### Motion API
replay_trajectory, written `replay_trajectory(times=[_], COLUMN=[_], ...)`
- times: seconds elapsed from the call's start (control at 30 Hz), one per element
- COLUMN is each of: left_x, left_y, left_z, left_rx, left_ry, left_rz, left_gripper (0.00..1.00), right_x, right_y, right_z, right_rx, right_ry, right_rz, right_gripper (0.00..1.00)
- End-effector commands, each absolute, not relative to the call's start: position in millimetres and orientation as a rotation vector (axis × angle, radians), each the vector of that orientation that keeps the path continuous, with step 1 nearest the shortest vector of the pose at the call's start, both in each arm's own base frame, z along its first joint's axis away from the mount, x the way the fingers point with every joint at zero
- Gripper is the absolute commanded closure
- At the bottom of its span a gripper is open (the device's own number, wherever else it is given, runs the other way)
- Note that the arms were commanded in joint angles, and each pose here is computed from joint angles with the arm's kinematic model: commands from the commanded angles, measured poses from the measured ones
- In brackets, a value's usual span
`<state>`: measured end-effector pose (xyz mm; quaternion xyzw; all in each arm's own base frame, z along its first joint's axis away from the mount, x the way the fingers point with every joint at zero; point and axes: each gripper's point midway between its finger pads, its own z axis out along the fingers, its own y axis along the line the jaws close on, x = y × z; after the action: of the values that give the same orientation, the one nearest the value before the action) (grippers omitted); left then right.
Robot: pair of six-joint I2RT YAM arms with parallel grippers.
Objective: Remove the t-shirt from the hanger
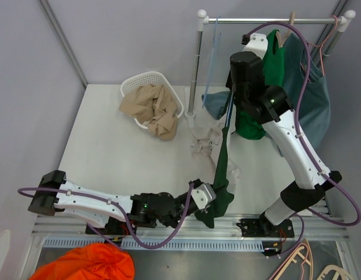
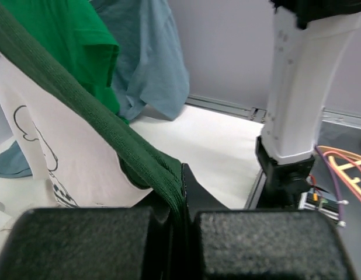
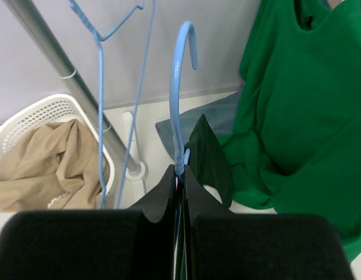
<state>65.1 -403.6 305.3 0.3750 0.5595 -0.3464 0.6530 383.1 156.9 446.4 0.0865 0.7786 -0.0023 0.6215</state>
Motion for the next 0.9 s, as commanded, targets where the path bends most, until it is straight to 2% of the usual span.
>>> replay_trajectory(times=[0.0, 0.1, 0.3, 0.4, 0.57, 0.6, 0.73, 0.87], left_x=[26, 6, -27, -30, 2, 20, 69, 115], left_y=[-411, -409, -403, -400, -409, -413, -432, -452], left_z=[332, 339, 316, 310, 276, 264, 259, 280], left_rx=[0.861, 0.898, 1.020, 1.009, 0.948, 0.935, 0.884, 0.797], left_ry=[1.234, 1.212, 1.241, 1.261, 1.393, 1.433, 1.521, 1.548], left_rz=[-0.940, -0.989, -1.064, -1.083, -1.053, -1.008, -0.917, -0.918], left_gripper=[0.99, 0.99, 0.99, 0.99, 0.99, 0.99, 0.99, 0.99], right_x=[401, 409, 423, 425, 413, 409, 392, 369], right_y=[132, 123, 107, 105, 114, 117, 132, 142], right_z=[491, 493, 500, 500, 510, 508, 500, 493], right_rx=[0.318, 0.327, 0.338, 0.335, 0.327, 0.304, 0.274, 0.243], right_ry=[1.628, 1.614, 1.585, 1.591, 1.598, 1.624, 1.686, 1.732], right_rz=[-0.035, -0.050, -0.058, -0.048, 0.051, 0.072, 0.151, 0.203], right_gripper=[1.00, 1.00, 1.00, 1.00, 1.00, 1.00, 1.00, 1.00])
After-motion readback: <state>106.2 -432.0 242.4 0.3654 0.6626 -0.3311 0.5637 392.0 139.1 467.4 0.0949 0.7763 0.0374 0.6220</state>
